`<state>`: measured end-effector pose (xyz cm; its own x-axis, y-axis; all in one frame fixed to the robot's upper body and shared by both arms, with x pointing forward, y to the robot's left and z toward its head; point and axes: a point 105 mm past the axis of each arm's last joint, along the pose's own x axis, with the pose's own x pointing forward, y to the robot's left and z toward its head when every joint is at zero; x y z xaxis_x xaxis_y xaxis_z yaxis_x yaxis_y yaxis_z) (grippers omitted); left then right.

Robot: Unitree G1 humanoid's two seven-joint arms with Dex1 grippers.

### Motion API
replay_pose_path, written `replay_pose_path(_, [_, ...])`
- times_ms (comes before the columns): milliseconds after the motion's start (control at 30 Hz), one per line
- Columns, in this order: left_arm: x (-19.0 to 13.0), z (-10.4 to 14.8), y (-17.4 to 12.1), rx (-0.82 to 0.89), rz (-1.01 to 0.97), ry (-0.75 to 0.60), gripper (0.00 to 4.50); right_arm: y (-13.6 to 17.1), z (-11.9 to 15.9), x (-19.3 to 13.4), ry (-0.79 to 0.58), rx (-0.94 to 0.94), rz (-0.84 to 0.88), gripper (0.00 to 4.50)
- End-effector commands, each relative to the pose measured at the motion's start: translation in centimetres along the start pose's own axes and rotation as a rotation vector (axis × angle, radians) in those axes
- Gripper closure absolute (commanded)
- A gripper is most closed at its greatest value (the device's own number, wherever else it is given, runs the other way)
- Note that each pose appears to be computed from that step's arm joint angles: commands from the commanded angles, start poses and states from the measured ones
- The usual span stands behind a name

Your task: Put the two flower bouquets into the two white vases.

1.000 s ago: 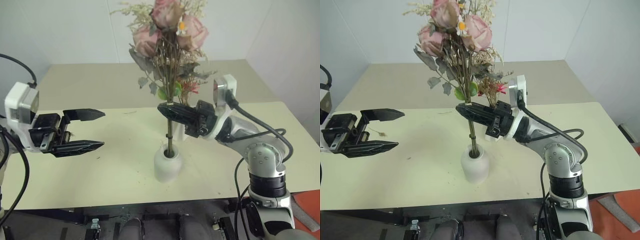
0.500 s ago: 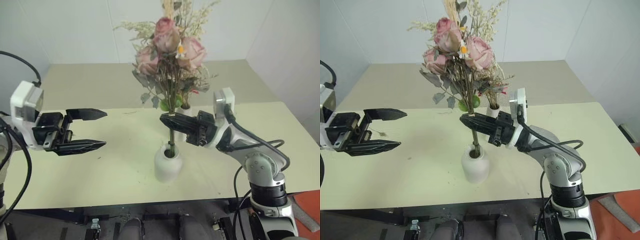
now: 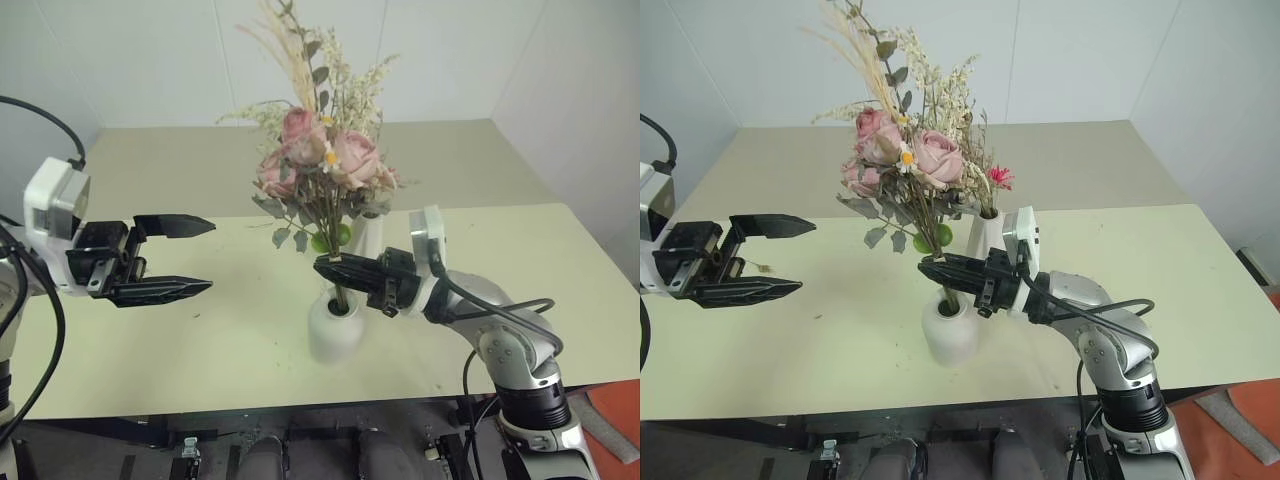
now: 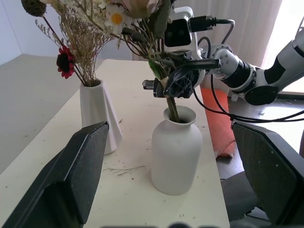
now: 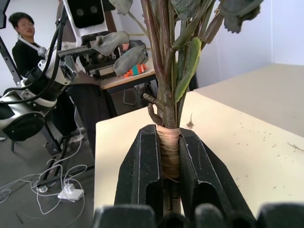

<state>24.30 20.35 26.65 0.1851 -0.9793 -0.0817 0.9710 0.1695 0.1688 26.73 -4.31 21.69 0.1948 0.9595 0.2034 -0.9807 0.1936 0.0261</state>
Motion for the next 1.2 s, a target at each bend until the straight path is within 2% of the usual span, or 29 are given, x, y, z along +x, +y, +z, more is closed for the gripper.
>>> replay_pose_path(33, [-0.1,0.7,-0.1,0.039,-0.001,0.013,0.0,0.7,1.0,-0.1,-0.036,-0.055,0.021,2.69])
replay_pose_path(300, [0.1,0.6,0.2,0.046,0.002,0.011,0.0,0.6,1.2,-2.1,0.012,-0.096,-0.013,0.11])
replay_pose_path(333, [0.1,0.6,0.2,0.046,0.002,0.011,0.0,0.5,1.2,-2.6,0.025,-0.103,-0.021,0.01])
replay_pose_path(600, [0.3,0.2,0.3,0.042,-0.003,0.003,0.0,-0.9,2.2,-7.2,0.121,-0.143,-0.138,0.01])
replay_pose_path(933, [0.0,0.0,0.3,0.045,0.018,0.001,0.0,-3.0,3.6,-15.2,0.366,-0.223,-0.319,0.01])
replay_pose_path(1200, [-0.3,-0.3,0.1,0.038,0.047,-0.003,0.0,-3.5,4.8,-18.7,0.466,-0.257,-0.396,0.01])
